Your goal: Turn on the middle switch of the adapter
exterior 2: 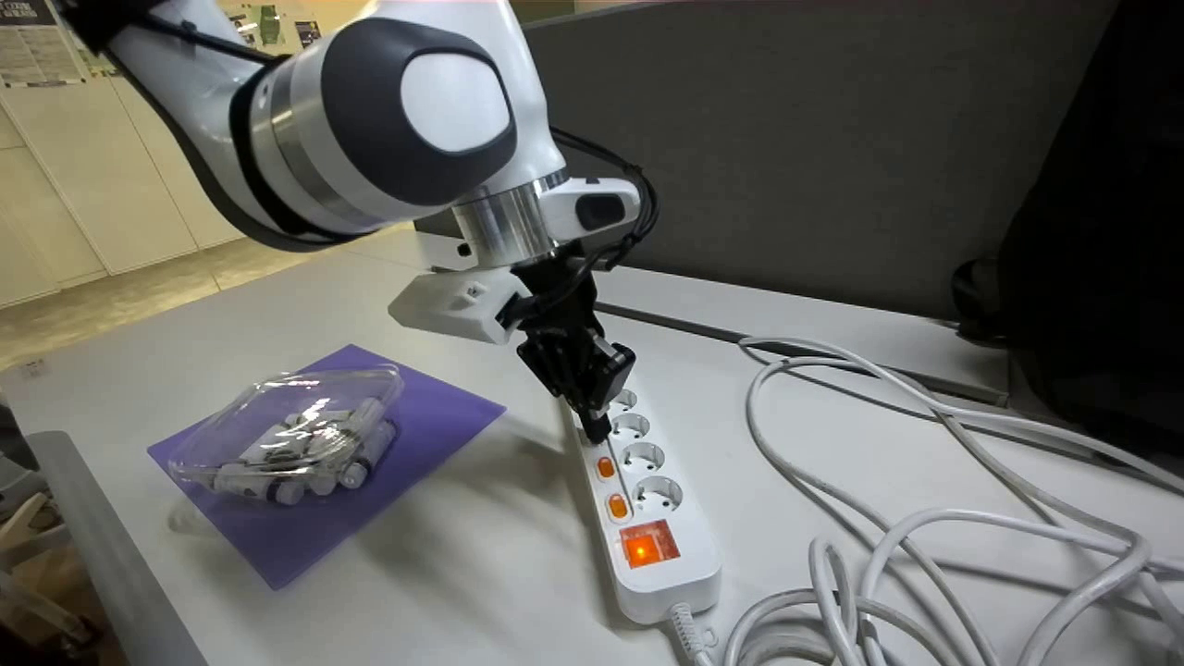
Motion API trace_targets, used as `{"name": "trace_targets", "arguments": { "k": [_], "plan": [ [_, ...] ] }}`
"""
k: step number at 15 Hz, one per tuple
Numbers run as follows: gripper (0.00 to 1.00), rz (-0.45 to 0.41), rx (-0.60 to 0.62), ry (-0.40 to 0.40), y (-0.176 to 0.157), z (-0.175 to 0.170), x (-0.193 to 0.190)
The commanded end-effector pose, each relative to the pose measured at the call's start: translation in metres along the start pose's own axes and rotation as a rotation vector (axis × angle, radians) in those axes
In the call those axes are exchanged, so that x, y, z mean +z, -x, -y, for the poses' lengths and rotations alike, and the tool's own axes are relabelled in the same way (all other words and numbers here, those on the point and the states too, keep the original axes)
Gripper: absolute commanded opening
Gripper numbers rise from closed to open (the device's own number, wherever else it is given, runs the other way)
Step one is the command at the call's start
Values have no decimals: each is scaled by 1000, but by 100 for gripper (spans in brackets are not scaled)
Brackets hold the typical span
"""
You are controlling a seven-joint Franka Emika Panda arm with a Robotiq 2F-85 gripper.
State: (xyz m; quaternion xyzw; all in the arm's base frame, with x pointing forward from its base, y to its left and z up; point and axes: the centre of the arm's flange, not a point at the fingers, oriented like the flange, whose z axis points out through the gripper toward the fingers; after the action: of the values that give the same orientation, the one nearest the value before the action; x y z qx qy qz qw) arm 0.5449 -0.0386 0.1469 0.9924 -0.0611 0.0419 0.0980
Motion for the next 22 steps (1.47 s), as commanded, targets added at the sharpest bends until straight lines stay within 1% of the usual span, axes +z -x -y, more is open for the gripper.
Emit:
{"name": "trace_targets", "arguments": {
  "k": [1, 3, 7, 14, 17, 21, 22],
  "plan": [
    [0, 78, -153, 66, 29, 29, 58],
    [0, 61, -249, 50, 33, 35, 60],
    [0, 74, -405, 62, 38, 41, 61],
    [0, 117, -625, 86, 48, 50, 58],
    [0, 149, -705, 116, 56, 52, 56],
    [0, 209, -779, 196, 72, 49, 54],
    [0, 227, -815, 209, 76, 49, 55]
  ]
}}
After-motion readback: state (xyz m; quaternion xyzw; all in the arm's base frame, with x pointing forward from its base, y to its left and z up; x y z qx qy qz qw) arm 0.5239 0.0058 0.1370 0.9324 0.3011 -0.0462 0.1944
